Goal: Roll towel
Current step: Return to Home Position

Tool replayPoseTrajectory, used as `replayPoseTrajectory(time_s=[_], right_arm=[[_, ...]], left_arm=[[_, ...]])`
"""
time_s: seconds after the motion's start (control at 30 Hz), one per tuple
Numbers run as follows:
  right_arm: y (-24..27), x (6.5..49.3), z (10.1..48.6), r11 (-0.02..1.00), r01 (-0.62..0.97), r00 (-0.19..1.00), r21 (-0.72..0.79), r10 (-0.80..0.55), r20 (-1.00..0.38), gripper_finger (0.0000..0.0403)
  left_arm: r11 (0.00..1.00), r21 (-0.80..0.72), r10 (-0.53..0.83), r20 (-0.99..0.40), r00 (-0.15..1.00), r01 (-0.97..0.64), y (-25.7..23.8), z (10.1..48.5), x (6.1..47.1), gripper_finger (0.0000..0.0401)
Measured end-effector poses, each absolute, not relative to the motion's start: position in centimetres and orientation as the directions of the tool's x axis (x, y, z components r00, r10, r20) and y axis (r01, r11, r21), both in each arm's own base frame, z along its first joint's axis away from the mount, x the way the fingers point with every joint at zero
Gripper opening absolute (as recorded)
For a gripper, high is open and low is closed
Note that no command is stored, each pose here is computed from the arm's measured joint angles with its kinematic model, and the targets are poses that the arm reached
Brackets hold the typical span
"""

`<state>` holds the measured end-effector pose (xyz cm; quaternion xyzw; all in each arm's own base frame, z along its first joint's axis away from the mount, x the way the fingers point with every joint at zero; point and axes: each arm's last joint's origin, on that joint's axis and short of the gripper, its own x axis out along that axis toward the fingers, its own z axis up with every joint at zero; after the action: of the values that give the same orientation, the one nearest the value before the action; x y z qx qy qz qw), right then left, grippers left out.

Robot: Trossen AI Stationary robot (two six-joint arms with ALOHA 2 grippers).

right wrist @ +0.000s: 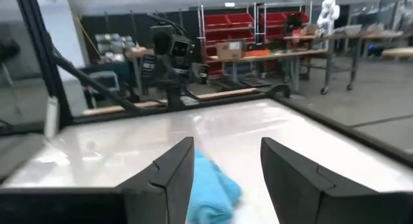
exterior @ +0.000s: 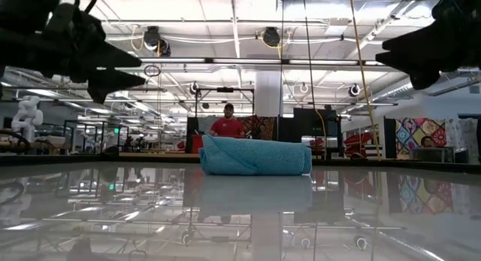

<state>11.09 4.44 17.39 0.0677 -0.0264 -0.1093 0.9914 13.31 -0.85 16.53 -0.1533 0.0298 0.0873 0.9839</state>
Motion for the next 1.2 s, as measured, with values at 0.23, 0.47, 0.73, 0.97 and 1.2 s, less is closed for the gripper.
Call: replayPoseTrajectory(time_s=[0.23,0.47,0.73,0.97,1.2], right_arm=[[3.8,11.3,17.8,0.961,0.262,0.961,0.089,-0.269,0.069,0.0169],[3.8,11.3,18.2,0.959,0.258,0.958,0.116,-0.269,0.1,0.0169],[3.8,11.3,18.1,0.96,0.256,0.959,0.112,-0.267,0.096,0.0169],[3.8,11.3,17.9,0.961,0.257,0.961,0.097,-0.265,0.08,0.0169],[3.8,11.3,17.9,0.961,0.257,0.961,0.096,-0.265,0.079,0.0169]], left_arm=[[0.953,-0.274,0.101,-0.116,0.988,-0.13,-1.2,15.5,13.0,0.0242],[0.949,-0.312,0.006,-0.117,0.993,-0.042,-1.9,15.5,13.0,0.0242],[0.908,-0.399,-0.161,-0.052,0.985,0.128,-2.4,16.1,13.0,0.0242],[0.908,-0.398,-0.163,-0.059,0.985,0.127,-2.4,16.0,13.0,0.0242],[0.909,-0.398,-0.163,-0.061,0.985,0.126,-2.4,16.0,13.0,0.0242]])
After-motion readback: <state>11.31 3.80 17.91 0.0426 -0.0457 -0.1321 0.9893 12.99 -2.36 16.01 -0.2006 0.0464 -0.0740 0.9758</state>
